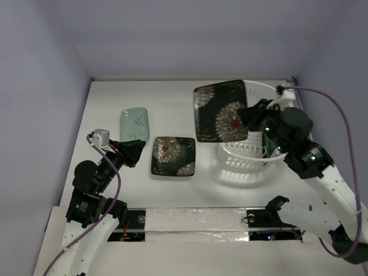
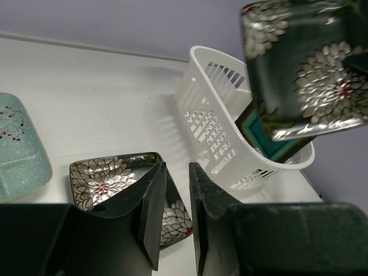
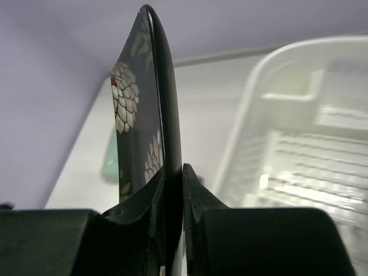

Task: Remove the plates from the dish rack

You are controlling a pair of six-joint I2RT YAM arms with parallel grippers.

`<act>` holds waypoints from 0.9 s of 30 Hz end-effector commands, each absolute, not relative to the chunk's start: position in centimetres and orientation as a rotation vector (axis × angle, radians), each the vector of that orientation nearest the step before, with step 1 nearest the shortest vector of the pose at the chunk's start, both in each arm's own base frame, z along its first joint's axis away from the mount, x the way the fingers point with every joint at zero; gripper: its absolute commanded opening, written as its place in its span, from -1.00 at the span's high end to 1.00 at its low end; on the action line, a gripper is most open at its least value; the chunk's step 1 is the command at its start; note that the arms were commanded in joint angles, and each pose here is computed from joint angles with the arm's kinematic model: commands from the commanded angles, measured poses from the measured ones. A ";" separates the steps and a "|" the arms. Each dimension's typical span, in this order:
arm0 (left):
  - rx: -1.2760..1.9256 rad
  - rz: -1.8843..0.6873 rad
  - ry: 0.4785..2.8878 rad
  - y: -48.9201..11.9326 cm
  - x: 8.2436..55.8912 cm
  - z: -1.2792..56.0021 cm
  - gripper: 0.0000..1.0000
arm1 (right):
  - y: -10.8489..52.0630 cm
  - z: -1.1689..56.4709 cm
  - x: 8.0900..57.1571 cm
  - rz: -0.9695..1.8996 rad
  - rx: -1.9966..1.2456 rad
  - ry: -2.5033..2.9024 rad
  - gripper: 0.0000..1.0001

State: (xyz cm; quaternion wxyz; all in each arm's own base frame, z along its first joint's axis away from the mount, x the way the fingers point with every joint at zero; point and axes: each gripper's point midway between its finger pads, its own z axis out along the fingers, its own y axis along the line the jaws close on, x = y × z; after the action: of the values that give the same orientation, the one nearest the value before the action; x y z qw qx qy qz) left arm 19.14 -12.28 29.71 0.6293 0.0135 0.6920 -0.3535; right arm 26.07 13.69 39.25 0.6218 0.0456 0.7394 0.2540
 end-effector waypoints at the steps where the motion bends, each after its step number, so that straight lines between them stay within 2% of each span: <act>1: 0.018 -0.801 1.564 -12.1 19.8 30.1 0.61 | 21.0 46.8 25.0 1.004 0.072 1.429 1.00; 10: -0.053 -0.742 1.531 -10.5 19.9 30.7 0.53 | 30.7 41.0 27.3 1.135 0.178 1.520 1.00; 16: -0.078 -0.732 1.508 -10.0 19.6 31.1 0.29 | 35.3 34.8 28.2 1.140 0.259 1.641 1.00; 21: -0.071 -0.738 1.510 -10.1 19.6 31.0 0.16 | 35.4 31.5 28.9 1.151 0.414 1.661 1.00; 27: -0.059 -0.748 1.509 -10.3 19.5 31.0 0.11 | 35.4 27.3 29.2 1.113 0.529 1.703 1.00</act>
State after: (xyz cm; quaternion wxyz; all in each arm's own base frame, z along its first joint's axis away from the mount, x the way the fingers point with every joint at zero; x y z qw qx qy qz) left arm 19.53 -10.29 30.19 0.6541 -0.0287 0.6823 -0.3254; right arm 27.89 34.00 19.29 0.4643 0.1173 0.8107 0.3370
